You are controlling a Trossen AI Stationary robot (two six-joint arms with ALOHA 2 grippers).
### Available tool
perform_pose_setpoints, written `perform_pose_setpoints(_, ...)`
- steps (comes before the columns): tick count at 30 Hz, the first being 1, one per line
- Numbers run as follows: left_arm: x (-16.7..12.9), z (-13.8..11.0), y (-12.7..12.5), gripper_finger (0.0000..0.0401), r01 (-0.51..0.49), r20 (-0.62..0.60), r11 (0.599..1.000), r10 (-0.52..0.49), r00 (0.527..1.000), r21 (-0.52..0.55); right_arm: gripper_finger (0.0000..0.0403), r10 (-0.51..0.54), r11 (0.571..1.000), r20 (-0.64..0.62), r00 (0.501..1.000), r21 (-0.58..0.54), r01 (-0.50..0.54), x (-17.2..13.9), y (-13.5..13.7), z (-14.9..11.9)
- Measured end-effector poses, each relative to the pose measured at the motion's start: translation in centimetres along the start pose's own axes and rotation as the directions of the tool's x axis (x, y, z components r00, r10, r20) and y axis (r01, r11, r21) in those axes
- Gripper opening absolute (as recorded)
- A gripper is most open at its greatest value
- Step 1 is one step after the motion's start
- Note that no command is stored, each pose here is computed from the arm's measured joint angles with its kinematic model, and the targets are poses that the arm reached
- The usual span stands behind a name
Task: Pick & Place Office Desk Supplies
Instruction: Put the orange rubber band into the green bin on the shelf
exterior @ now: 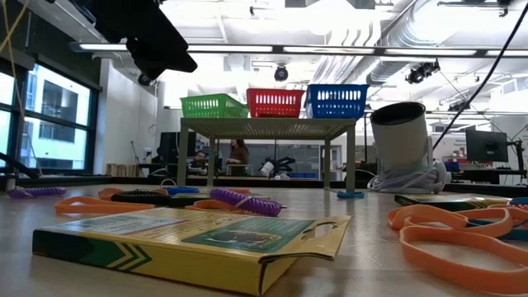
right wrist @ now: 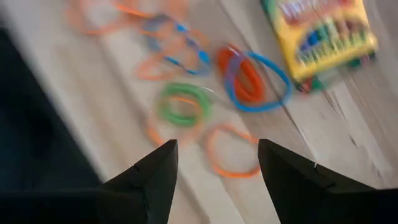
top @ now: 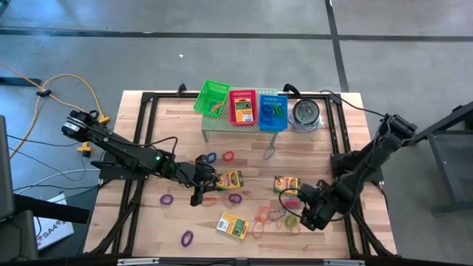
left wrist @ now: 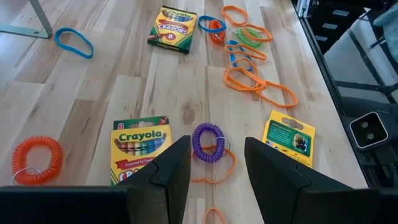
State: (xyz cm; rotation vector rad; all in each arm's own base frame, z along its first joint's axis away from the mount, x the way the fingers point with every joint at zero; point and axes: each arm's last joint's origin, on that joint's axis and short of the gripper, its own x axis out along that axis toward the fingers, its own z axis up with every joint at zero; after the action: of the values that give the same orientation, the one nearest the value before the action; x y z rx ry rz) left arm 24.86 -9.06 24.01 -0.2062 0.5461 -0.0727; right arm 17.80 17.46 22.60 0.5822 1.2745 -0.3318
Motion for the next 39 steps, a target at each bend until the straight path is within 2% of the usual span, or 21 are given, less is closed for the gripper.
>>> perform_pose_setpoints(5, 0.0, 0.0, 0.0, 0.0147, 0.001, 0.003, 1.0, -0.001, 1.0, -0.001, 0.0211, -0.046, 0.995, -0.042, 0.998, 0.084, 0.049, 2.7, -1.9, -0.8)
perform_pose_setpoints(8, 0.0, 0.0, 0.0, 0.0147, 0.001, 0.003, 1.0, -0.001, 1.0, -0.001, 0.0211, -0.032, 0.993, -0.093, 0.995, 0.109, 0.042, 4.0, -2.5, -1.3)
perform_pose_setpoints(11, 0.0, 0.0, 0.0, 0.0147, 0.002, 0.003, 1.0, -0.002, 1.0, -0.001, 0.0211, -0.036, 0.993, -0.149, 0.988, 0.101, 0.052, 4.9, -2.9, -1.7)
perform_pose_setpoints(14, 0.0, 0.1, 0.0, 0.0147, 0.001, 0.005, 1.0, -0.001, 1.0, -0.001, 0.0211, -0.054, 0.992, -0.136, 0.989, 0.104, 0.068, 5.3, -3.1, -1.7)
perform_pose_setpoints(18, 0.0, 0.1, 0.0, 0.0147, 0.0, 0.005, 1.0, 0.0, 1.0, -0.002, 0.0211, -0.025, 0.993, -0.118, 0.993, 0.107, 0.038, 5.6, -2.7, -1.6)
perform_pose_setpoints(26, 0.0, 0.1, 0.0, 0.0147, 0.001, 0.005, 1.0, -0.001, 1.0, -0.001, 0.0205, -0.131, 0.991, -0.2, 0.971, 0.013, 0.137, 8.5, -2.5, -2.0)
perform_pose_setpoints(33, 0.0, 0.1, 0.0, 0.0147, 0.003, 0.008, 1.0, -0.003, 1.0, -0.002, 0.0168, -0.176, 0.982, -0.272, 0.946, 0.017, 0.188, 9.8, -2.7, -1.6)
perform_pose_setpoints(39, 0.0, 0.1, 0.0, 0.0147, 0.003, 0.008, 1.0, -0.003, 1.0, -0.007, 0.0084, -0.168, 0.983, -0.296, 0.94, 0.018, 0.182, 9.9, -2.9, -1.3)
